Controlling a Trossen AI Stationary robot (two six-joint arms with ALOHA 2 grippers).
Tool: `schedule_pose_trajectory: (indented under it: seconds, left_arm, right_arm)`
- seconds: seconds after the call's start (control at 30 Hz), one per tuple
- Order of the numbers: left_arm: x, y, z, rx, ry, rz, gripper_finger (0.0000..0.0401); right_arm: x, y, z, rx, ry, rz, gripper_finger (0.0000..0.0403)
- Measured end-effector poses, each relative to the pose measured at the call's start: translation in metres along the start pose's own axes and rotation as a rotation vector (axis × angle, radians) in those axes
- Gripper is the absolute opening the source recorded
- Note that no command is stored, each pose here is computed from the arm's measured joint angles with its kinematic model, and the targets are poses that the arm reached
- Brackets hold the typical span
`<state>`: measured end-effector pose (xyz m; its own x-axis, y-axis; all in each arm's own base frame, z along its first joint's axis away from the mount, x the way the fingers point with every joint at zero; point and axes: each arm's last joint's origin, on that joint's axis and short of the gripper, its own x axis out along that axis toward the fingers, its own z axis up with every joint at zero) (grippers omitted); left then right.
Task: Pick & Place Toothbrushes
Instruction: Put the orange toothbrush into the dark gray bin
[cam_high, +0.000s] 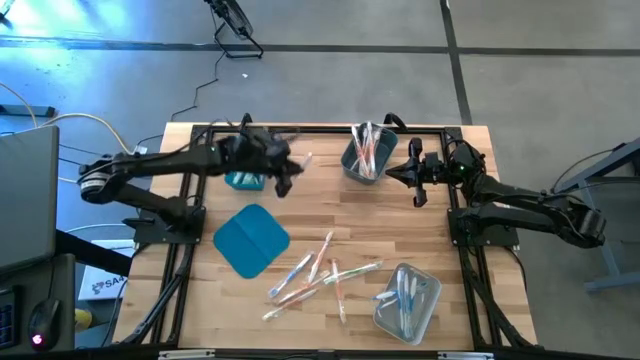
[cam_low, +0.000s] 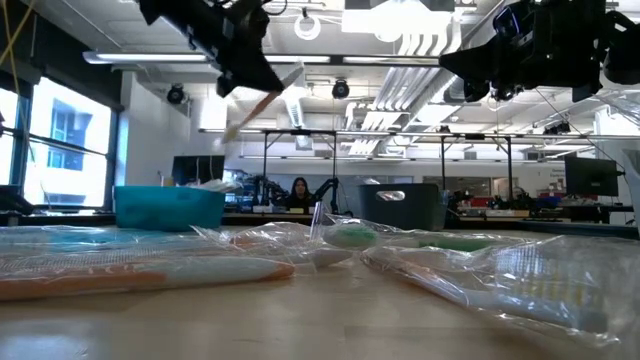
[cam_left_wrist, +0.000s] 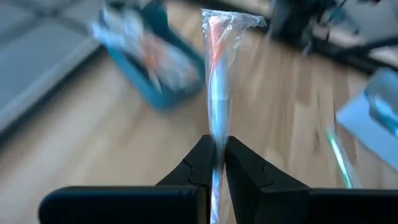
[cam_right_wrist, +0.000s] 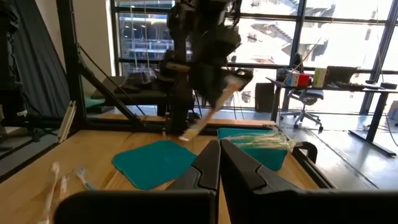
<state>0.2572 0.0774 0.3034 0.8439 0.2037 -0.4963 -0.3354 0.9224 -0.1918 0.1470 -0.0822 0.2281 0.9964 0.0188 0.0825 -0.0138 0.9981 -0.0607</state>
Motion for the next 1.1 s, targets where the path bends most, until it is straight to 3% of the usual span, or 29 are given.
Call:
schedule_pose_trajectory:
  seconds: [0.2,0.43,0.73,0.9,1.1]
  left_arm:
    - [-0.006,0.031,0.027,0.147,-0.224,-0.081,0.0024]
    - [-0.014,0.048,0.042,0.266,-0.372,-0.178,0.0024]
    - [-0.017,0.054,0.044,0.331,-0.400,-0.185,0.0024]
    - [-0.017,0.054,0.044,0.364,-0.397,-0.190,0.0024]
    - [-0.017,0.053,0.043,0.365,-0.396,-0.194,0.0024]
  right_arm:
    - [0.000,-0.001,0.002,-0.003,-0.013,-0.022,0.0004]
    - [0.001,-0.005,-0.002,0.124,-0.003,-0.134,0.0004]
    - [0.012,-0.002,-0.012,0.211,0.033,-0.256,0.0004]
    - [0.025,0.008,-0.012,0.239,-0.015,-0.310,0.0004]
    - [0.045,0.024,-0.014,0.229,-0.114,-0.279,0.0003]
